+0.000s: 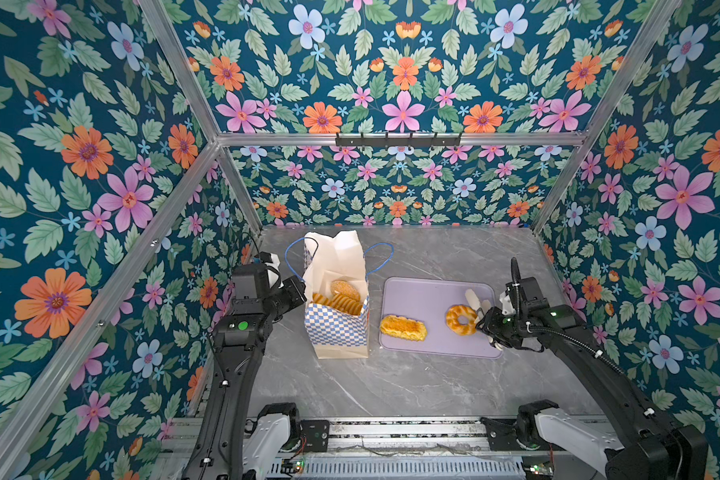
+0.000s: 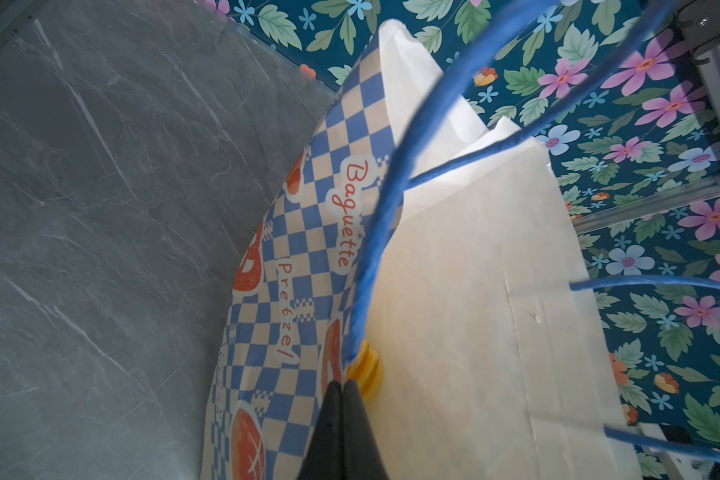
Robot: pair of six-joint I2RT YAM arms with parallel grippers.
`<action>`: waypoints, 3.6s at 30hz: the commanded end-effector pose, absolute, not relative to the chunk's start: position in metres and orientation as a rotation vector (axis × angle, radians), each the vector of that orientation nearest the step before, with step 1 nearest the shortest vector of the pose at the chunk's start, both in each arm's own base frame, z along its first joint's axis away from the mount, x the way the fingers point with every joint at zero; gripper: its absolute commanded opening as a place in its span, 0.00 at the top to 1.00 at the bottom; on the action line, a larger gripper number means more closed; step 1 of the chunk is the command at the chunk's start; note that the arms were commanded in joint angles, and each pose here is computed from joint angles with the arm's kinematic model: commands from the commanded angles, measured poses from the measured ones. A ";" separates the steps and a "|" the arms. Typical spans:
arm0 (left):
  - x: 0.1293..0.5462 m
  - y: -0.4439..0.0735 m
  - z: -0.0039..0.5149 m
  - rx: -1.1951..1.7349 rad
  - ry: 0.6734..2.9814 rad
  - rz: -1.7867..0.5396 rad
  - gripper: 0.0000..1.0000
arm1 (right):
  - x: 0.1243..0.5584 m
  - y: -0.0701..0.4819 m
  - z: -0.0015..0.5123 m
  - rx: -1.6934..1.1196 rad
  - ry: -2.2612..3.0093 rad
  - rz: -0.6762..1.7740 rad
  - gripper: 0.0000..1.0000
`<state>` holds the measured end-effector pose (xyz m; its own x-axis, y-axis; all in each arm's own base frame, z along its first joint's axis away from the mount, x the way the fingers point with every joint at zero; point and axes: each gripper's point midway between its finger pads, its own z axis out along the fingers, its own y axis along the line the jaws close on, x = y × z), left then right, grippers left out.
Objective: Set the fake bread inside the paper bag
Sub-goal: 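Lower the tongs onto the glazed ring-shaped bread on the tray, then pinch the ring-shaped bread with the tongs and lift it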
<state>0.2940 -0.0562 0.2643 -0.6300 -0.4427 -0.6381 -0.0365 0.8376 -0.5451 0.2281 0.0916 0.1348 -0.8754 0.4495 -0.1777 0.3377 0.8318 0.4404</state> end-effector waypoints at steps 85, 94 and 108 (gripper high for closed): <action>0.301 -0.059 0.261 -0.346 2.175 -0.655 0.92 | 0.200 0.091 0.131 0.532 2.850 0.573 0.73; 0.299 -0.058 0.265 -0.348 2.172 -0.646 0.85 | 0.205 0.095 0.148 0.529 2.788 0.630 0.74; 0.296 -0.057 0.274 -0.342 2.163 -0.638 0.74 | 0.216 0.105 0.196 0.496 2.674 0.737 0.74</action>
